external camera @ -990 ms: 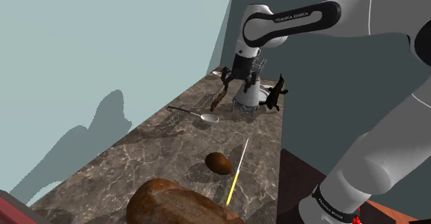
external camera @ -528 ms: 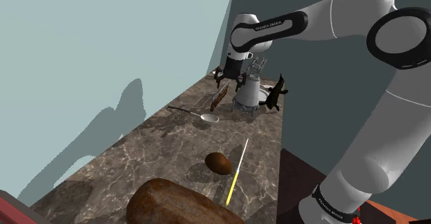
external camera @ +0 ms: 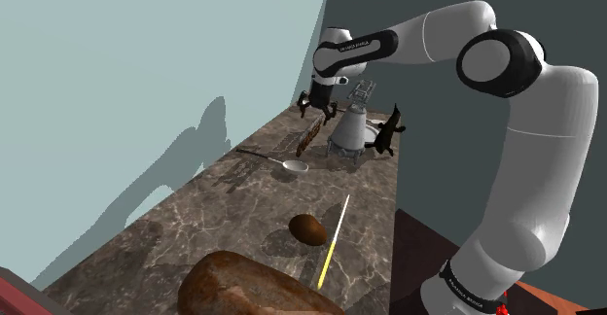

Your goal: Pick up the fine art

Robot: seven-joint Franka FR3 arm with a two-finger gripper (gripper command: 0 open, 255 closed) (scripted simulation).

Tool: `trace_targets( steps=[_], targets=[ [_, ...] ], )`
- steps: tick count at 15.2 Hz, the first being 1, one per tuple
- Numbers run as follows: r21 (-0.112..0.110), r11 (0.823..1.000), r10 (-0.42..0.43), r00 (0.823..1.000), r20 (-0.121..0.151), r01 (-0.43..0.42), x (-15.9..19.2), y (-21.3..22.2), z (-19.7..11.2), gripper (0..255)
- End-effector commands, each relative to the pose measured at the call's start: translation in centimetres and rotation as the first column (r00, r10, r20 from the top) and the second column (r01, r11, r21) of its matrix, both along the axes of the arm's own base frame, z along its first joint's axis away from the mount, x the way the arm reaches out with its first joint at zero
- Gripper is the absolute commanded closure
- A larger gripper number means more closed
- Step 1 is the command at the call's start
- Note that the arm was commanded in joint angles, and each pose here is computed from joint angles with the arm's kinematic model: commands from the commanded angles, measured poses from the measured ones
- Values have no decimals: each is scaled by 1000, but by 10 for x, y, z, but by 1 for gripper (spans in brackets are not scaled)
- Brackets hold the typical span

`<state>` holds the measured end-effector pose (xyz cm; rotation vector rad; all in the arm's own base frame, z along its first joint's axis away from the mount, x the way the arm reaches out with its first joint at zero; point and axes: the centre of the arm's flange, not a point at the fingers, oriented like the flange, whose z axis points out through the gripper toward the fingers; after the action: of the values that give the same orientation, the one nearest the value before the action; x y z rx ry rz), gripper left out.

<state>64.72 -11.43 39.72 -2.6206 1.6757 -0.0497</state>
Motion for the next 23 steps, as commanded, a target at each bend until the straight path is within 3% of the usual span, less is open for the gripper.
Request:
trace_targets(
  steps=[1,10,11,20,23],
  targets=[
    [-5,999,-50,999,6,50,10,-12,-10,0],
    [-5,999,-50,999,6,50,10,-12,-50,0],
    [-5,999,-50,999,6,50,10,-13,-50,255],
    [-5,999,-50,999,6,50,10,-12,-50,255],
    [-5,999,-50,999,6,50,10,-12,-34,255]
  ],
)
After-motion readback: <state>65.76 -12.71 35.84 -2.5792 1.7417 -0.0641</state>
